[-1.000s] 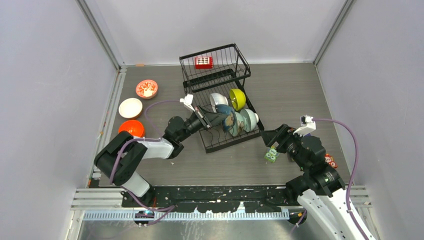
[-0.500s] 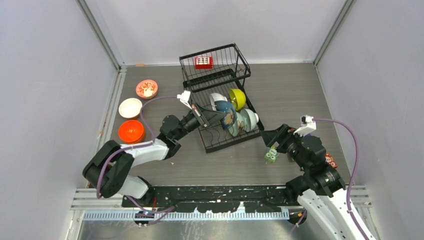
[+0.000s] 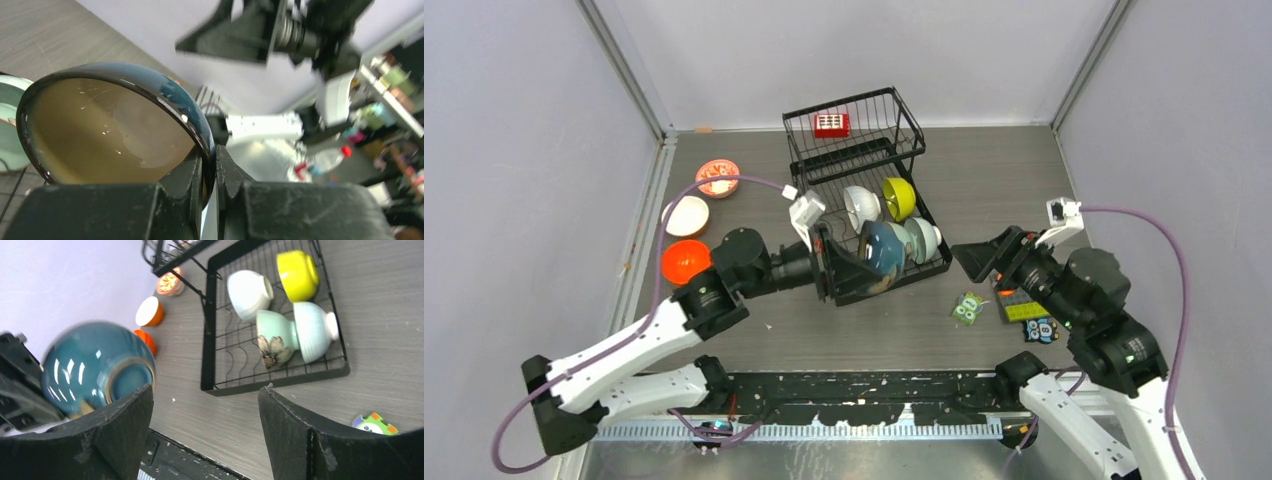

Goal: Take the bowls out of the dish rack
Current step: Place the bowl at the center of the board.

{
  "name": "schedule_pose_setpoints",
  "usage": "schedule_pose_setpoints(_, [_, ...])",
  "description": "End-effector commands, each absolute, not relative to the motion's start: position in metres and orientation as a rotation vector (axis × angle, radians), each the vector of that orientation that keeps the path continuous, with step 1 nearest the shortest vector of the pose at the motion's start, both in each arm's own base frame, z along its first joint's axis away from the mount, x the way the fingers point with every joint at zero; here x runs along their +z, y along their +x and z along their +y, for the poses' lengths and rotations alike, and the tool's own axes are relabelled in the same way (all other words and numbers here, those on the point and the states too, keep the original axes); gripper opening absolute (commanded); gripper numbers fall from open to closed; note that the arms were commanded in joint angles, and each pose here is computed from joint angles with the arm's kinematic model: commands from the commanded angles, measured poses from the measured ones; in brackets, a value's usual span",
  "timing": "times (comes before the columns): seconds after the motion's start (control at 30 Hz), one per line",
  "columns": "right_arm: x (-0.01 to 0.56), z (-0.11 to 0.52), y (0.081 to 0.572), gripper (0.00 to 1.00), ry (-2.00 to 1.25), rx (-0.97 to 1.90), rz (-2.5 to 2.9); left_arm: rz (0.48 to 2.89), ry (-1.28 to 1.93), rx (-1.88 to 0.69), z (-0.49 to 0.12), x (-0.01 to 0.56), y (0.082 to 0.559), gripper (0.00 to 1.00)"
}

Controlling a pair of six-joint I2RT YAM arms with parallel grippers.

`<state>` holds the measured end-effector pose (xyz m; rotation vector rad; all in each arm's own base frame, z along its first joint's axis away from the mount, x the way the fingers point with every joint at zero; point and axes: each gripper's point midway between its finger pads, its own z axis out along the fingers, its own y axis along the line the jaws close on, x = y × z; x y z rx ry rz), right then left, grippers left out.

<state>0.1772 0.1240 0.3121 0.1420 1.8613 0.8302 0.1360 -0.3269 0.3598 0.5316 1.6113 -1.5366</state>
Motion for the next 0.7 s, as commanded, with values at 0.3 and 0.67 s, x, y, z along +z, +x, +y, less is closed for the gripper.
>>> schedule_pose_setpoints(0.3, [0.345, 0.171, 0.151, 0.75, -0.216, 0.873, 2.253, 1.691, 1.369, -0.715, -0.276, 0.267, 0.043, 0.0])
schedule_pose_setpoints(0.67, [0.306, 0.195, 0.129, 0.72, -0.489, 0.633, 2.457, 1.393, 1.766, -0.363, -0.285, 0.231, 0.03, 0.0])
